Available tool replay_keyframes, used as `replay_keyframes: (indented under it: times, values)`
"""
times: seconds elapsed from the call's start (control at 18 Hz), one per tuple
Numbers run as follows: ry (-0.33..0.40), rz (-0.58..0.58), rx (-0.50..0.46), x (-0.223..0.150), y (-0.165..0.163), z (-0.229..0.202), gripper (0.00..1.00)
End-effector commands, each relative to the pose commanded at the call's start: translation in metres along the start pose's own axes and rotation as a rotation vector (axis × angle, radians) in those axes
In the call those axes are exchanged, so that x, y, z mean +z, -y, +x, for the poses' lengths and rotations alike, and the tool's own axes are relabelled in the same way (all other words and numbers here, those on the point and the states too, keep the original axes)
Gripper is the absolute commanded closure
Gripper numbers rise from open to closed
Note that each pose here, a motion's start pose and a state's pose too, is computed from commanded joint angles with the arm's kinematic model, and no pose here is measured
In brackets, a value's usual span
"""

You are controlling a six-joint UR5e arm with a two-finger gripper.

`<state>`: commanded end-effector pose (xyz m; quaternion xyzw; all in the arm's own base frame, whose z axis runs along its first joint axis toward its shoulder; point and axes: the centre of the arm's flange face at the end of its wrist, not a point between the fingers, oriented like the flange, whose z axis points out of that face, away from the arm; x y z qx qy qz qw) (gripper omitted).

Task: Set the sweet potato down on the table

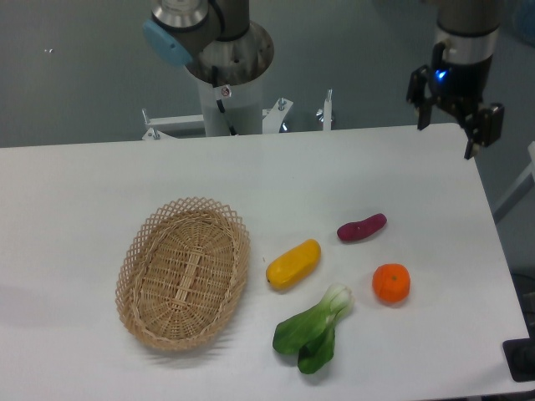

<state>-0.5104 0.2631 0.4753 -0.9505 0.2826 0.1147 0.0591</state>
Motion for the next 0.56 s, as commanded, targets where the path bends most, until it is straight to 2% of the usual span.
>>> replay_keyframes:
  times: [0.56]
  values:
    - [0.002, 0.003, -0.001, 0.0008, 0.0014, 0.0006, 0.0]
